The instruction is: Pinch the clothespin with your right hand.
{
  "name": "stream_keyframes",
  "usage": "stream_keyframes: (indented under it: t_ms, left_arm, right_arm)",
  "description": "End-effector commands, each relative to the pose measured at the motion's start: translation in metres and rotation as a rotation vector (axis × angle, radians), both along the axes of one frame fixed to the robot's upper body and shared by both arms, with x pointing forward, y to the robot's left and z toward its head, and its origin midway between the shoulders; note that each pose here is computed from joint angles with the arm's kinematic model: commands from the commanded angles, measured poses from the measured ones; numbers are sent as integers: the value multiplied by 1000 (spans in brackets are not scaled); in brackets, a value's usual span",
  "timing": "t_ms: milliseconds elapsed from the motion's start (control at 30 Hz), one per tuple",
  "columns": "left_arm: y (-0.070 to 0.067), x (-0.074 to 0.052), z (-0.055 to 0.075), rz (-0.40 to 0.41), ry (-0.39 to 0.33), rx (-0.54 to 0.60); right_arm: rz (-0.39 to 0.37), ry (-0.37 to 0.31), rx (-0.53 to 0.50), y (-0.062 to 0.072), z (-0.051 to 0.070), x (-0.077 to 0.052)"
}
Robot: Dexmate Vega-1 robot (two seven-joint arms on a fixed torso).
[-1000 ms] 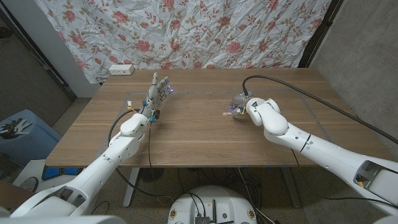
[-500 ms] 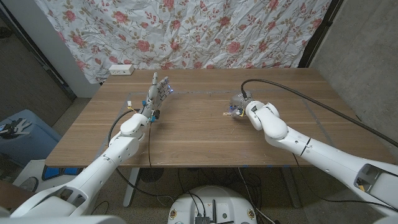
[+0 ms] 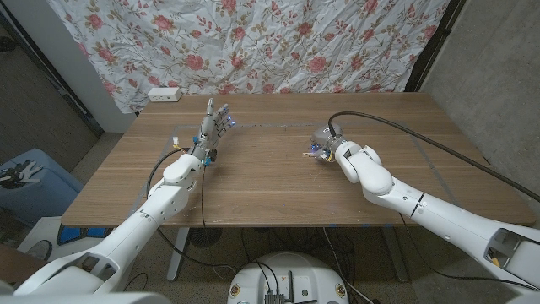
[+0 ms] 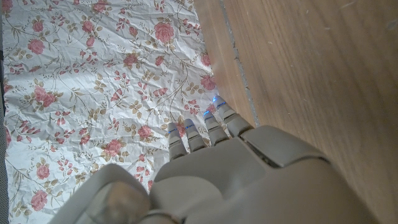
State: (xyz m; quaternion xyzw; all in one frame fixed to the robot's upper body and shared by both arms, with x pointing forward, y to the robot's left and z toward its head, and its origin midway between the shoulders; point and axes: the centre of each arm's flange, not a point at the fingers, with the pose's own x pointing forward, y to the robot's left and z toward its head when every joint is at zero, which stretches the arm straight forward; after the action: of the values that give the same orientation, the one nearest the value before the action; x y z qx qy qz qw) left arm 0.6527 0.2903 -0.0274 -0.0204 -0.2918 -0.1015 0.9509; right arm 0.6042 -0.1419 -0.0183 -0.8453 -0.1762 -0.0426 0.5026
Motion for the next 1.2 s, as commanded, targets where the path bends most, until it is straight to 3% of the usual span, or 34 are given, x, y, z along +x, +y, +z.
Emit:
stream_keyframes:
  t_ms: [33,1200]
  left_arm:
    - [0,0,0,0,0,0]
    - [0,0,0,0,0,0]
  right_arm:
    - [10,-10,-8,-4,-8,3]
    - [50,-31,19,-4,-11,11]
